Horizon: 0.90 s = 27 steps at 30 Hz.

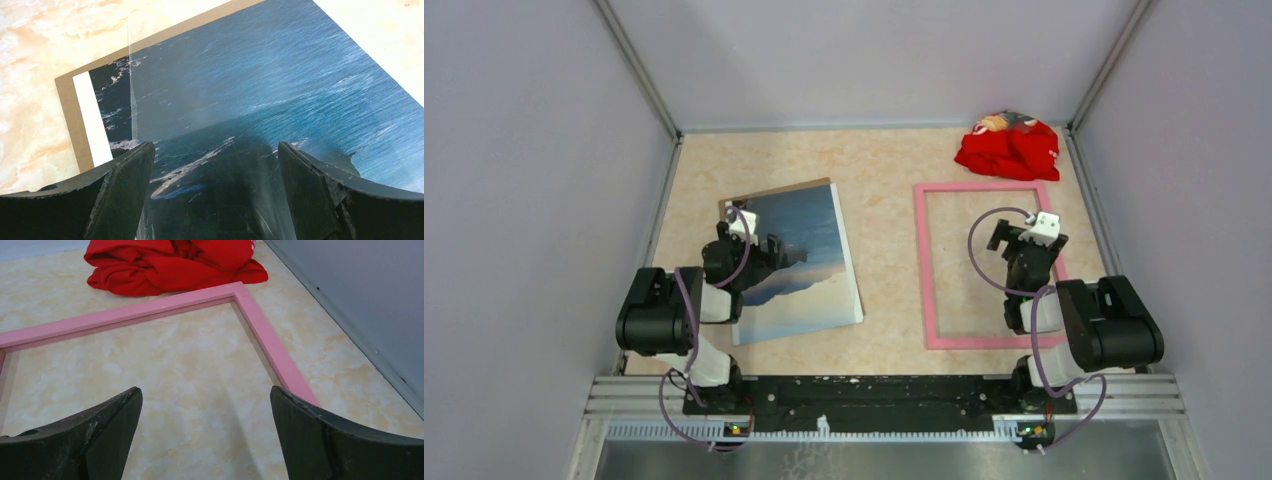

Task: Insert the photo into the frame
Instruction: Turn over the photo frame at the center of the board.

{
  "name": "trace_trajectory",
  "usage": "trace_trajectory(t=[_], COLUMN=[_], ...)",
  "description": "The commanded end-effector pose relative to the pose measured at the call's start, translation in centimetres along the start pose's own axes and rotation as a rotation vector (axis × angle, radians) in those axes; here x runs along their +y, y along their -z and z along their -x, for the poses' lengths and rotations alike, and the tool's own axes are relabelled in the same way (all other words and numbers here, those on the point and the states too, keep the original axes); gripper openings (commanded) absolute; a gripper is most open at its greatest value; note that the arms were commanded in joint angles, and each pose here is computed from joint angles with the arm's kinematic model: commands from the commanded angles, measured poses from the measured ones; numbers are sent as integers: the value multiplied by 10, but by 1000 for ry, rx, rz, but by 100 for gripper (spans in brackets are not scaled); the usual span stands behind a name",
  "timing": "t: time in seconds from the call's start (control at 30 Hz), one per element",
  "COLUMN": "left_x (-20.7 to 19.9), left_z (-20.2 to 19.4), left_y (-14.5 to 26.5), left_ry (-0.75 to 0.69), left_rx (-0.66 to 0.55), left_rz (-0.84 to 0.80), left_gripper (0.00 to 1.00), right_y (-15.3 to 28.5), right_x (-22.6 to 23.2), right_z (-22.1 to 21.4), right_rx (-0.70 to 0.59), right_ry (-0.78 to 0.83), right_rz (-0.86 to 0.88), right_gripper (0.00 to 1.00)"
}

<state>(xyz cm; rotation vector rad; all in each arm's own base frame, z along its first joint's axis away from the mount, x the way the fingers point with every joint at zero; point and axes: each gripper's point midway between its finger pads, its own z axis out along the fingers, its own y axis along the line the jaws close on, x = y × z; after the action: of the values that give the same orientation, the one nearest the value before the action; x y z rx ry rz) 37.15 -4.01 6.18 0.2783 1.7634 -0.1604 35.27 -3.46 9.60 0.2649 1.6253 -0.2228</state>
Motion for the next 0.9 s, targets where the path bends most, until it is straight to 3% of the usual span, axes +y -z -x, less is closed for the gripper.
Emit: trace_trajectory(t=[0.0,0.3,0.47,0.57,0.67,0.8,0.87], left_x=[4,13,36,43,43,40,36], left_z=[27,39,54,65,69,76,76], left_y=[-4,-3,-32,-38,-36,-30,-27], left_ry=[-34,-5,82,146,236,337,356], left_rx=[-84,-120,176,309,387,415,437], left_rz=[10,42,28,-4,-60,-129,-152], left_gripper=[99,99,99,99,99,99,99], right_y=[-3,-1,-7,-7,0,9,17], right_x=[1,3,-7,31,67,95,116], right_z=[11,29,48,69,96,108,105], right_rx=[-36,-65,137,216,214,284,355], right_ry=[-23,-2,3,-127,-269,-434,-417], right_rz=[4,-24,-205,-19,160,263,342], right_gripper=[99,99,99,99,99,99,99])
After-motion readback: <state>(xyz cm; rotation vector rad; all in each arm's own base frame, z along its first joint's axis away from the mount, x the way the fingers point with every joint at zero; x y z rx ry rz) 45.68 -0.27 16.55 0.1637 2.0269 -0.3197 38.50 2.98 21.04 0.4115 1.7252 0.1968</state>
